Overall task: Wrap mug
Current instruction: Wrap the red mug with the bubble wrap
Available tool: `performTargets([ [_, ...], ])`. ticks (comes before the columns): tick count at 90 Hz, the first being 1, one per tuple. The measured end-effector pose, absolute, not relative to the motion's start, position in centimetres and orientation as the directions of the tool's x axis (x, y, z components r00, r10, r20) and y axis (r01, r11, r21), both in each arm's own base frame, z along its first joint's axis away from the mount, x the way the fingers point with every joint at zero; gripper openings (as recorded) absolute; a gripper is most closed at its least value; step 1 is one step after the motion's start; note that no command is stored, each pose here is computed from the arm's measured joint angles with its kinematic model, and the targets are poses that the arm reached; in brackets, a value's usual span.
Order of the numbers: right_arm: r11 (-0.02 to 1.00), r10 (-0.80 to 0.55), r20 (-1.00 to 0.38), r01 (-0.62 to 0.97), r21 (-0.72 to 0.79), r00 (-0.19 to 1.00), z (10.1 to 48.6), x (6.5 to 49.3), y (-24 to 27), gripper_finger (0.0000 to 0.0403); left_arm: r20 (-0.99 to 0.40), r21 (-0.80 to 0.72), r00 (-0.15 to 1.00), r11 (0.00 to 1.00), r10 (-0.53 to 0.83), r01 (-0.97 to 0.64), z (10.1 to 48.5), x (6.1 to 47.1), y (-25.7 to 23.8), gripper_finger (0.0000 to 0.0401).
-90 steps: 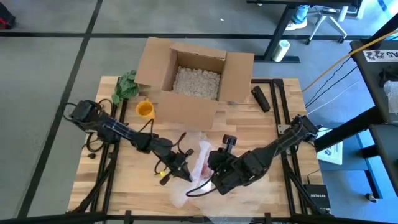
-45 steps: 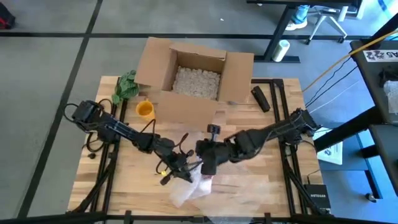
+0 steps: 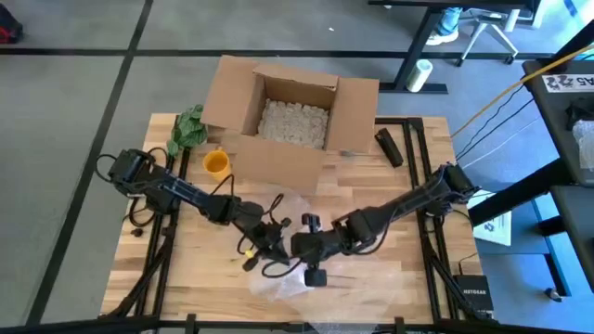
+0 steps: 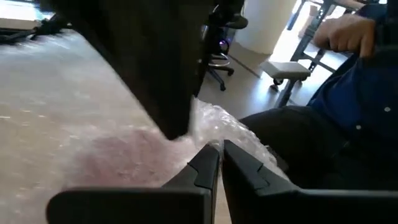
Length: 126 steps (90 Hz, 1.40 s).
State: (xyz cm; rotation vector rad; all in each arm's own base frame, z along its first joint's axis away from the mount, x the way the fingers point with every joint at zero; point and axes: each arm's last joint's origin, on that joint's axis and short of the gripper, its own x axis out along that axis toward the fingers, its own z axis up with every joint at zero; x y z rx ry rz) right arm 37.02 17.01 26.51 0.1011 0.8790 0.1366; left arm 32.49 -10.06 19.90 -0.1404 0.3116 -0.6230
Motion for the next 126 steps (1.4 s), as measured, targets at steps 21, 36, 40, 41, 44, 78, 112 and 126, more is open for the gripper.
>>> performTargets([
  [21, 0.961, 0.247, -0.755, -0.053, 0.272, 0.608, 22.3, 36.4, 16.9, 0.0001, -0.265, -0.225, 0.771, 0.815, -0.579, 0.534, 19.7, 32.5, -9.9, 0.0],
  [36, 0.954, 0.257, -0.769, -0.025, 0.3, 0.585, 20.9, 35.9, 16.8, 0.0001, -0.299, -0.237, 0.769, 0.824, -0.565, 0.514, 19.4, 32.4, -9.7, 0.0],
  [40, 0.951, 0.264, -0.773, -0.022, 0.308, 0.577, 20.7, 35.8, 16.8, 0.0001, -0.312, -0.242, 0.766, 0.827, -0.562, 0.508, 19.3, 32.4, -9.6, 0.0],
  [41, 0.951, 0.265, -0.774, -0.022, 0.31, 0.574, 20.7, 35.8, 16.8, 0.0001, -0.316, -0.245, 0.764, 0.827, -0.562, 0.507, 19.3, 32.4, -9.6, 0.0],
  [44, 0.948, 0.275, -0.776, -0.025, 0.317, 0.568, 20.6, 35.8, 16.8, 0.0001, -0.326, -0.254, 0.761, 0.827, -0.561, 0.501, 19.1, 32.3, -9.6, 0.0],
  [78, 0.951, 0.271, -0.789, -0.026, 0.309, 0.551, 20.4, 35.6, 16.7, 0.0001, -0.437, -0.356, 0.674, 0.803, -0.596, 0.479, 18.0, 31.7, -9.4, 0.0],
  [112, 0.944, 0.283, -0.774, -0.024, 0.328, 0.566, 20.6, 36.1, 16.0, 0.0001, -0.457, -0.352, 0.643, 0.789, -0.615, 0.504, 15.9, 31.7, -12.3, 0.0],
  [126, 0.936, 0.302, -0.76, -0.029, 0.35, 0.576, 20.7, 36.5, 15.7, 0.0001, -0.385, -0.304, 0.726, 0.821, -0.57, 0.483, 13.8, 33.4, -12.0, 0.0],
])
